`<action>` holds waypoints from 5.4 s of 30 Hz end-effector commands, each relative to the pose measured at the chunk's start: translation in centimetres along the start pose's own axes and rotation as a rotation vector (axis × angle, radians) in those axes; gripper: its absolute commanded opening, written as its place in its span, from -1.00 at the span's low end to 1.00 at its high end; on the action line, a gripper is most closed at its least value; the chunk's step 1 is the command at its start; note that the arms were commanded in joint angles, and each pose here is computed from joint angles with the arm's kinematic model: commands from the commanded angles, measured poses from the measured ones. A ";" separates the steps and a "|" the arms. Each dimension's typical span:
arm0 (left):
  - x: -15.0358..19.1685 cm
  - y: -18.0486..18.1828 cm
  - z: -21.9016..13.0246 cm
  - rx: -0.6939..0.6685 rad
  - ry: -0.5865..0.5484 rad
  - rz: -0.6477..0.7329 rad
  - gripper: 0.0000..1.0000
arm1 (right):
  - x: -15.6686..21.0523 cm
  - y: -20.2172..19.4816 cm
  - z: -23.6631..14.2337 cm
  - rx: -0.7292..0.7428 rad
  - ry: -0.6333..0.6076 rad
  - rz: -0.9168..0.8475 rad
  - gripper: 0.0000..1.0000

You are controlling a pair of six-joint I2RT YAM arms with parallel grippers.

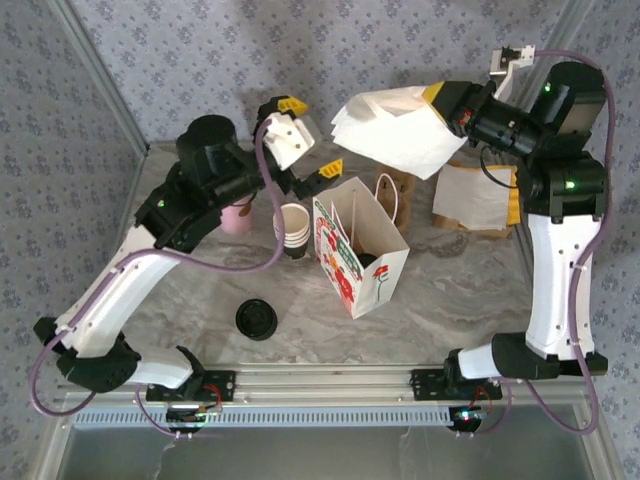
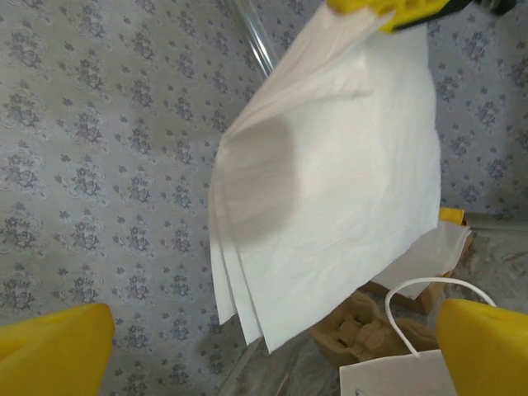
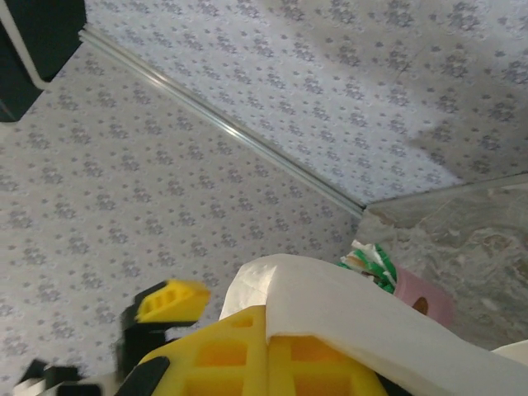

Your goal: Pack the takeout coffee

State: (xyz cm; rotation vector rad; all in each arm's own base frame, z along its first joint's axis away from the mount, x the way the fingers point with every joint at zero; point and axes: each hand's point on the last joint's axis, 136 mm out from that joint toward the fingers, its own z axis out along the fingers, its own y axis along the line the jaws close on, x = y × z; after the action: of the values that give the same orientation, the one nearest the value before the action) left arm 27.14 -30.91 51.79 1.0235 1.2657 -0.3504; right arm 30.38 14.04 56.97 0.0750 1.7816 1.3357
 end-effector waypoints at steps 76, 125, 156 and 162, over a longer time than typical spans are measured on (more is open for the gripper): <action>-4.9 4.2 -2.9 -0.060 0.068 -0.753 -1.00 | 12.9 -4.7 0.1 -0.226 -0.047 -1.000 1.00; -4.9 5.1 -1.7 -0.042 0.050 -0.864 -1.00 | 12.1 -0.2 5.1 -0.256 -0.369 -0.821 -0.37; -2.2 1.5 -2.4 0.017 0.143 -0.912 -1.00 | 9.3 -6.8 3.4 0.285 -0.060 -0.492 -1.00; -1.7 1.1 -1.7 0.014 0.151 -0.890 -1.00 | 9.3 -7.2 2.7 0.292 -0.041 -0.477 -1.00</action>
State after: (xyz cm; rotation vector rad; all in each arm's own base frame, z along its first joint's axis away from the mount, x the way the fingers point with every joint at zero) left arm 27.11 -30.27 50.64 0.4617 1.9315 -0.9396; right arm 30.32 18.92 45.34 -0.1877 1.7775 0.7286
